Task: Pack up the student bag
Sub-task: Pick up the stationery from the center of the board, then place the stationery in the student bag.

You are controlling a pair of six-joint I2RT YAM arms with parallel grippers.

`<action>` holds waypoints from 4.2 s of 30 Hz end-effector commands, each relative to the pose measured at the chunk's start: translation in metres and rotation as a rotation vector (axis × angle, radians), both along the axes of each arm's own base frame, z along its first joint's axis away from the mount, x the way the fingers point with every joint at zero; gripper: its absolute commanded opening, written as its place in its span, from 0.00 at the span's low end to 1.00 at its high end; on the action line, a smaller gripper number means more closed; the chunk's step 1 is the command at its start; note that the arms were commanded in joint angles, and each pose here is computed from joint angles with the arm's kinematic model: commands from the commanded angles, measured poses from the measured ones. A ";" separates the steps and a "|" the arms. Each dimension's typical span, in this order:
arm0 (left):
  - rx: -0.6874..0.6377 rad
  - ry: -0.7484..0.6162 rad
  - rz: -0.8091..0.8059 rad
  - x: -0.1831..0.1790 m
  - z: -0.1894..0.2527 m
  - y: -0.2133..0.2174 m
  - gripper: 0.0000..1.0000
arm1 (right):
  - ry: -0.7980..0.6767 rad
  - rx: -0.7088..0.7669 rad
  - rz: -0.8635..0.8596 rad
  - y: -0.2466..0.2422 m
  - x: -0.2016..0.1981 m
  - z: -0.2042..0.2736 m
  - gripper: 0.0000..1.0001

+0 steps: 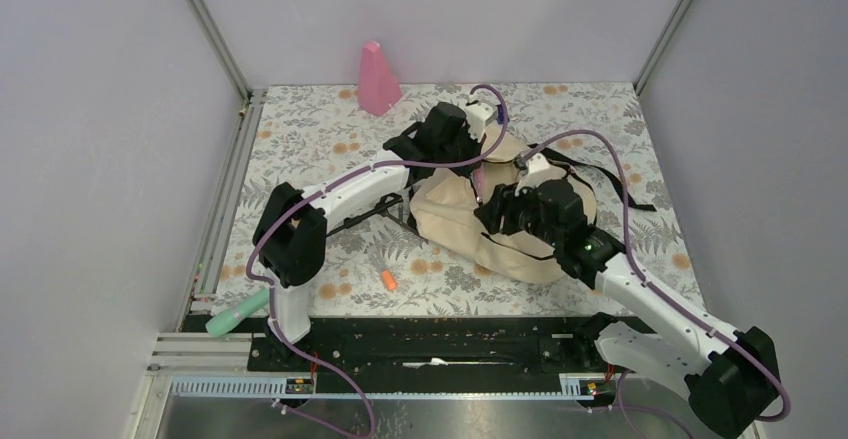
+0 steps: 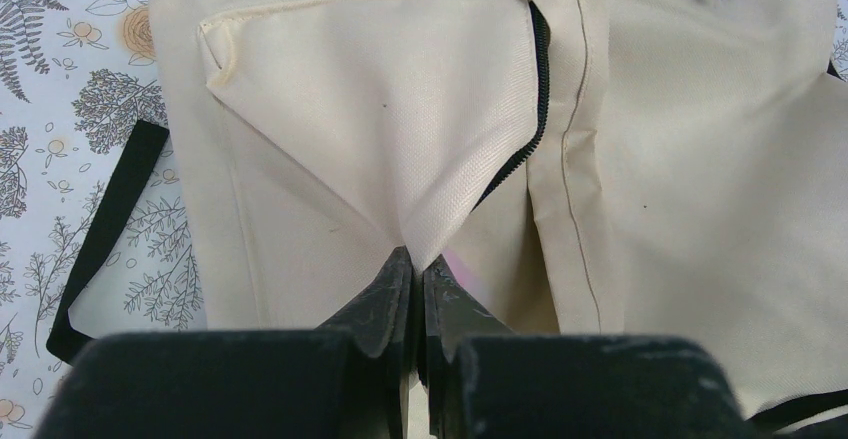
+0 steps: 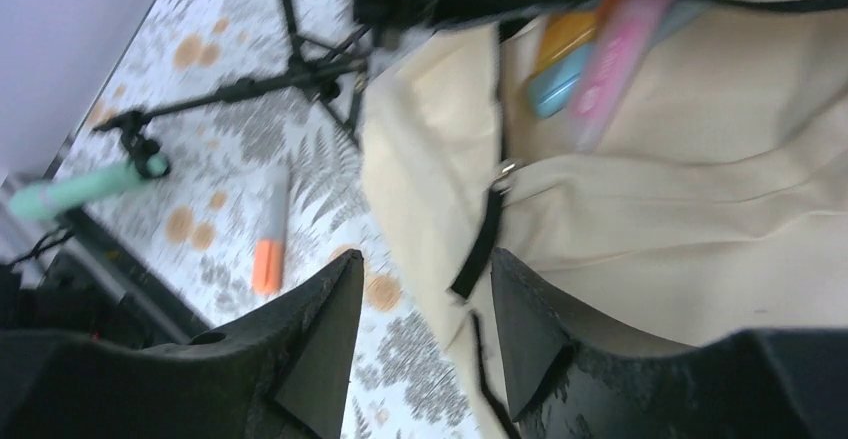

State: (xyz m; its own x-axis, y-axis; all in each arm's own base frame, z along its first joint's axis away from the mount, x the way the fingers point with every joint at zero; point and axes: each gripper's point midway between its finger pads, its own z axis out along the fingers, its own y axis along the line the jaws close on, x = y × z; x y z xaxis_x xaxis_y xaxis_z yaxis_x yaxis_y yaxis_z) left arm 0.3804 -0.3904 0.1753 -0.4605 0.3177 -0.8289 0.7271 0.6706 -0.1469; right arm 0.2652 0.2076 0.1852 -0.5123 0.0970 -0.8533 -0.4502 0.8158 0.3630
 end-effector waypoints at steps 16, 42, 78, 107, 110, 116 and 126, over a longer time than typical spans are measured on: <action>-0.112 -0.130 0.022 0.008 0.064 0.000 0.00 | 0.111 -0.164 0.259 0.118 -0.092 -0.069 0.54; -0.115 -0.136 0.023 0.008 0.067 0.001 0.00 | 0.160 -0.374 0.279 0.211 -0.121 -0.141 0.56; -0.118 -0.141 0.024 0.008 0.069 0.001 0.00 | 0.114 -0.637 0.241 0.206 -0.099 -0.176 0.34; -0.117 -0.135 0.025 0.007 0.069 0.001 0.00 | 0.127 -0.491 0.237 0.124 -0.128 -0.117 0.00; -0.119 -0.121 0.028 0.006 0.070 0.001 0.00 | 0.118 -0.504 0.166 0.094 -0.126 -0.102 0.00; -0.135 -0.115 0.030 0.003 0.074 0.001 0.00 | 0.058 -0.504 0.097 0.051 -0.117 -0.050 0.00; -0.125 -0.085 0.038 -0.013 0.067 0.016 0.00 | 0.140 -0.289 0.005 -0.009 -0.092 -0.004 0.00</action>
